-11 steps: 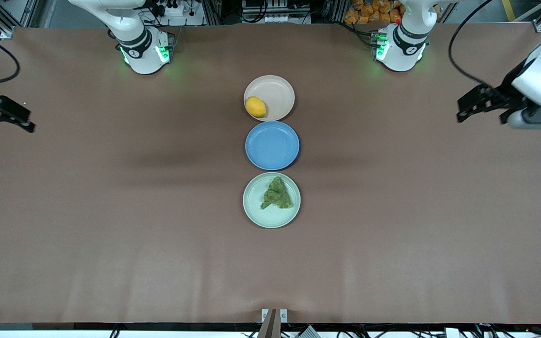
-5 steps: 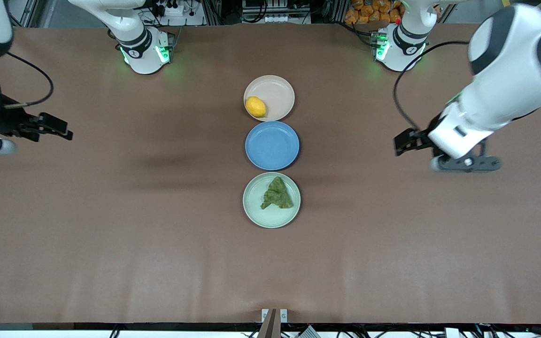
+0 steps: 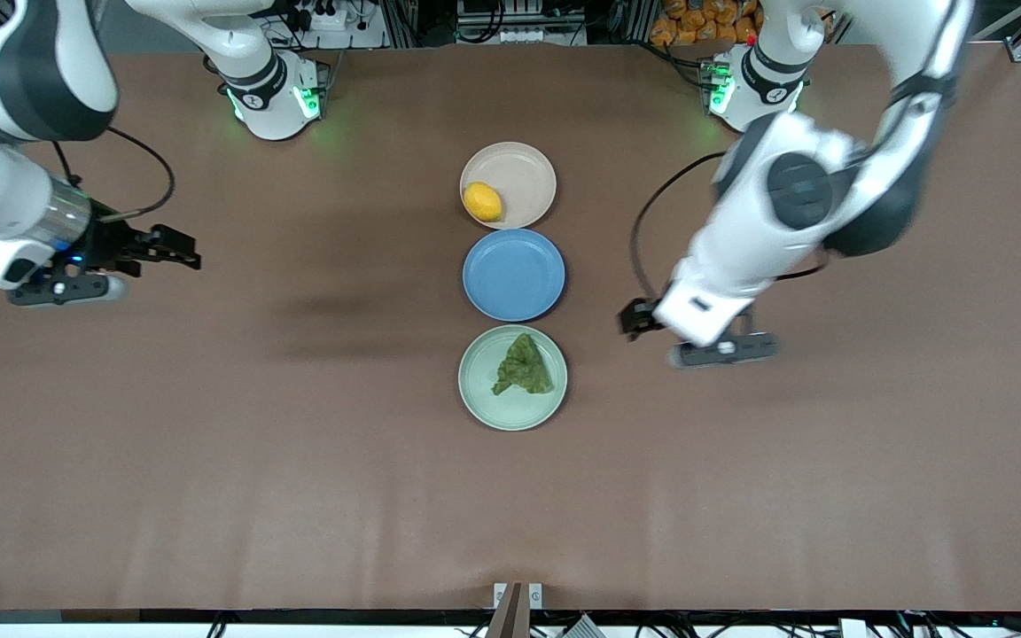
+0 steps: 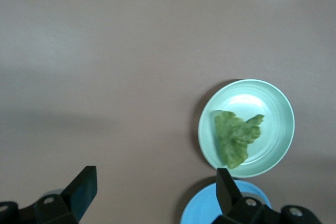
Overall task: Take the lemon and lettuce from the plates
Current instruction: 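Reach the left gripper down to the lettuce and grasp it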
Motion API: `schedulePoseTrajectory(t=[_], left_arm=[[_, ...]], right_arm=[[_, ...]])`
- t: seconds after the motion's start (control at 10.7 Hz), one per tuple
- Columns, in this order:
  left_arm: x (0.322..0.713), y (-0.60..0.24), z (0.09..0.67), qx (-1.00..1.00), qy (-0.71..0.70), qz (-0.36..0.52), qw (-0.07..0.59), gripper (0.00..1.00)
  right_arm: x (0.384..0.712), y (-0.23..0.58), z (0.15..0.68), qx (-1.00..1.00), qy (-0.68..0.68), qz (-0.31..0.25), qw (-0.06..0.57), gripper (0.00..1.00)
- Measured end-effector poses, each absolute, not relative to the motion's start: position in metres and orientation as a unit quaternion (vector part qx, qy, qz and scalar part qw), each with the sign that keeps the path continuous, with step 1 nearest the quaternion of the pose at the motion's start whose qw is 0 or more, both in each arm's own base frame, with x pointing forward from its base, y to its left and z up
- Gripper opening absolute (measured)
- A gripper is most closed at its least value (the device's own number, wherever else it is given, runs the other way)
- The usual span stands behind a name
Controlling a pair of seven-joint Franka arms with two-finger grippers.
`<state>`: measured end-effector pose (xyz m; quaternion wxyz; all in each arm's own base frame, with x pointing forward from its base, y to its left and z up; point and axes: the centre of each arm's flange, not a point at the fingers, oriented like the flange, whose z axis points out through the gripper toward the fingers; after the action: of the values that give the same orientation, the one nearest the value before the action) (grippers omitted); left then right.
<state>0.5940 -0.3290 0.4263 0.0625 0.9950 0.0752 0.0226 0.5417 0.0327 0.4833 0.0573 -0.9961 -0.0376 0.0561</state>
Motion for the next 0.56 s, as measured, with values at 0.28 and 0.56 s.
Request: schedulePoseTrajectory(t=[0.28, 0.56], left_arm=[[0.58, -0.397, 0.347, 0.992, 0.098, 0.024, 0.079, 0.98], [0.576, -0.441, 0.274, 0.982, 0.134, 0.064, 0.118, 0.96]], right_arm=[[0.542, 0.035, 0.477, -0.996, -0.039, 0.061, 0.057, 1.0], [0.545, 0.03, 0.466, -0.995, -0.034, 0.07, 0.057, 1.0]])
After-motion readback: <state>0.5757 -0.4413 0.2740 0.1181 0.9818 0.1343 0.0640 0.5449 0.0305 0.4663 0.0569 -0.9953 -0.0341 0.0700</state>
